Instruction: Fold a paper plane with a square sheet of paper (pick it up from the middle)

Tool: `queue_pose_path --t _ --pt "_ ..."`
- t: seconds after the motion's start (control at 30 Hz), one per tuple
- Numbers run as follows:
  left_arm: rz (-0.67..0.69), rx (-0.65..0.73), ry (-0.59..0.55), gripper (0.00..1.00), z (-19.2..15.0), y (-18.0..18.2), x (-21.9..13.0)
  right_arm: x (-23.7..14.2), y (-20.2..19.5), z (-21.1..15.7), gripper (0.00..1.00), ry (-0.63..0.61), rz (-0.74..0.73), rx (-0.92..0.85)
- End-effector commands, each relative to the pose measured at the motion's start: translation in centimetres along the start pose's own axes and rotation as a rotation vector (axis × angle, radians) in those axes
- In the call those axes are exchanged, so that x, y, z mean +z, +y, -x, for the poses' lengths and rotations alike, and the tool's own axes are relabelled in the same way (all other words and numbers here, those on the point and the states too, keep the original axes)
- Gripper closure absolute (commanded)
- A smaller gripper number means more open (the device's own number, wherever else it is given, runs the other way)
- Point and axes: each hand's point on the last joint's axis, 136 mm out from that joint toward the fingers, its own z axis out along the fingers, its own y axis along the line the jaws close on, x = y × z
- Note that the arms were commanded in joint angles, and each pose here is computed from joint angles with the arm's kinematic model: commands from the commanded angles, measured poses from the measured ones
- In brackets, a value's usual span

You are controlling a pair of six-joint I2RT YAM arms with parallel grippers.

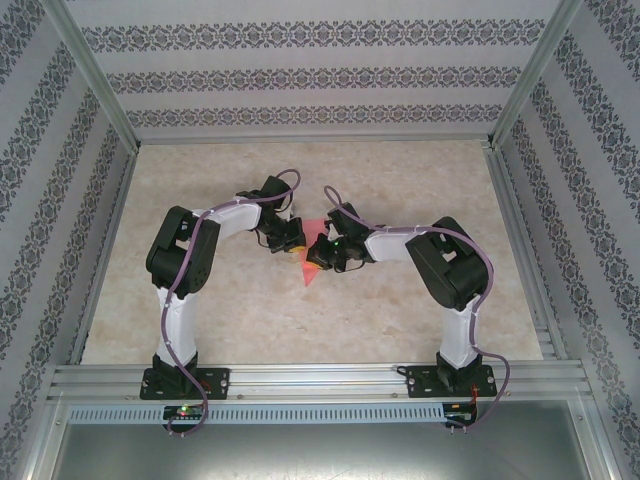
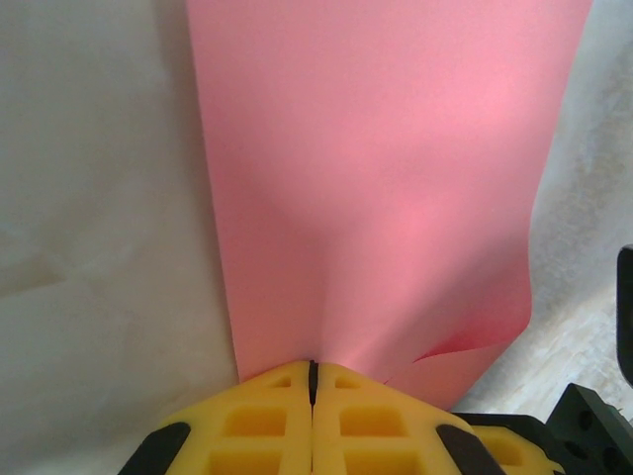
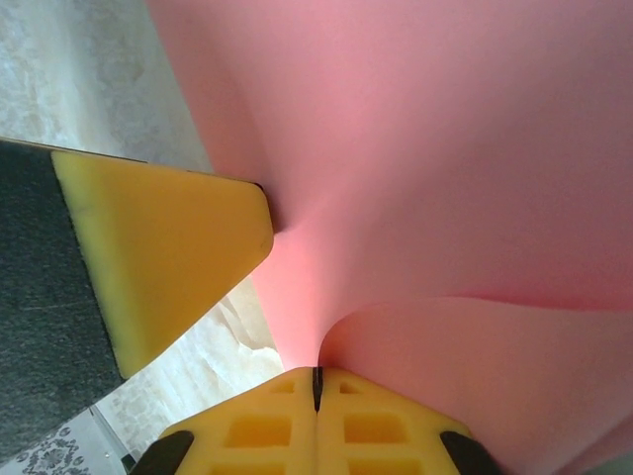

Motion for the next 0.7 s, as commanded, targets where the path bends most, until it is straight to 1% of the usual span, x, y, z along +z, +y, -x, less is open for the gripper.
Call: queue_pose_path --t 0.0,0.3,0.67 --pt "0.060 -0.019 0.055 0.92 -1.3 2.0 1.1 0.0 0.1 0.0 0.96 0.000 -0.022 -0.023" --pt "0.062 -0.018 0.058 0.92 -1.4 2.1 1.2 0.0 1.4 0.8 0.95 -0.022 0.030 -0.051" --pt "0.060 -0.014 0.058 0.92 -1.5 2.0 1.1 0.5 0.3 0.8 0.95 -0.016 0.003 -0.032"
